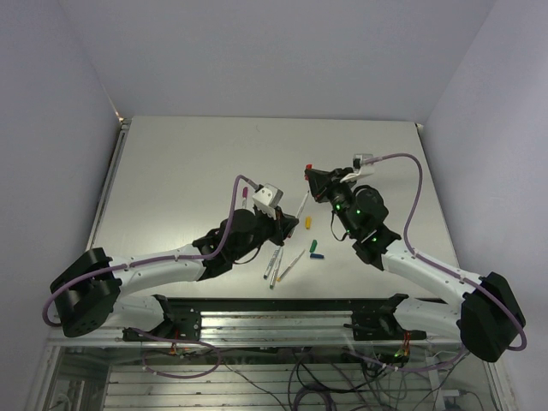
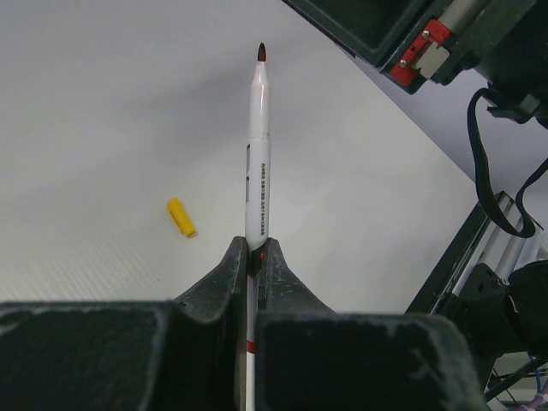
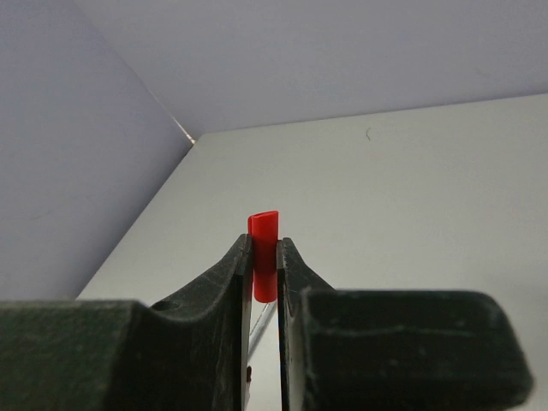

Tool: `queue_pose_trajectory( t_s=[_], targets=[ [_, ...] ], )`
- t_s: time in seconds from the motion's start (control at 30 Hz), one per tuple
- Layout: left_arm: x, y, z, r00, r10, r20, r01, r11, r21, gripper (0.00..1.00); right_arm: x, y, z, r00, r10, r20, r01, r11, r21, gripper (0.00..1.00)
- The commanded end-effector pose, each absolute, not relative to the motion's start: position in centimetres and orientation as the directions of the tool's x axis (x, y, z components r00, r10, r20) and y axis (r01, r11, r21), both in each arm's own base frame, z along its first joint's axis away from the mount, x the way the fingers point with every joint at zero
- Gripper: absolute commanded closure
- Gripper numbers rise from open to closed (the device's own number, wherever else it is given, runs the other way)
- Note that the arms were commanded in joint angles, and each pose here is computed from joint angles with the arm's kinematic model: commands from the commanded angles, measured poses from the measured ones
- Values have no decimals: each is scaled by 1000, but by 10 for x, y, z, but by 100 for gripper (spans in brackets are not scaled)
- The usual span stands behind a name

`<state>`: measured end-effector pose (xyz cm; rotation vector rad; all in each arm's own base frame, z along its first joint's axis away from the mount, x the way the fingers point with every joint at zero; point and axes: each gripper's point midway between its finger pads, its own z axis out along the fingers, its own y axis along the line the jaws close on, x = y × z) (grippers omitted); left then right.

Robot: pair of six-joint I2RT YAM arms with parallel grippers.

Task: Insert the pens into the pen caps

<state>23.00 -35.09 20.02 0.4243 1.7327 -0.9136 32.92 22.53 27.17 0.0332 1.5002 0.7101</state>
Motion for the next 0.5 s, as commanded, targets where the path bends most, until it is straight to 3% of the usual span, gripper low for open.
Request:
queue_pose_trajectory(
  t_s=[0.0,0.47],
  targets=[
    [238,-353,227,-301,-220,-928,680,633,-370,93,323,223,283,-69,497,-865,-433,766,475,100],
    [240,-357,222,-310,-218,-925,673,638,-375,93,318,219,280,-66,516,-854,-432,757,491,100]
  ],
)
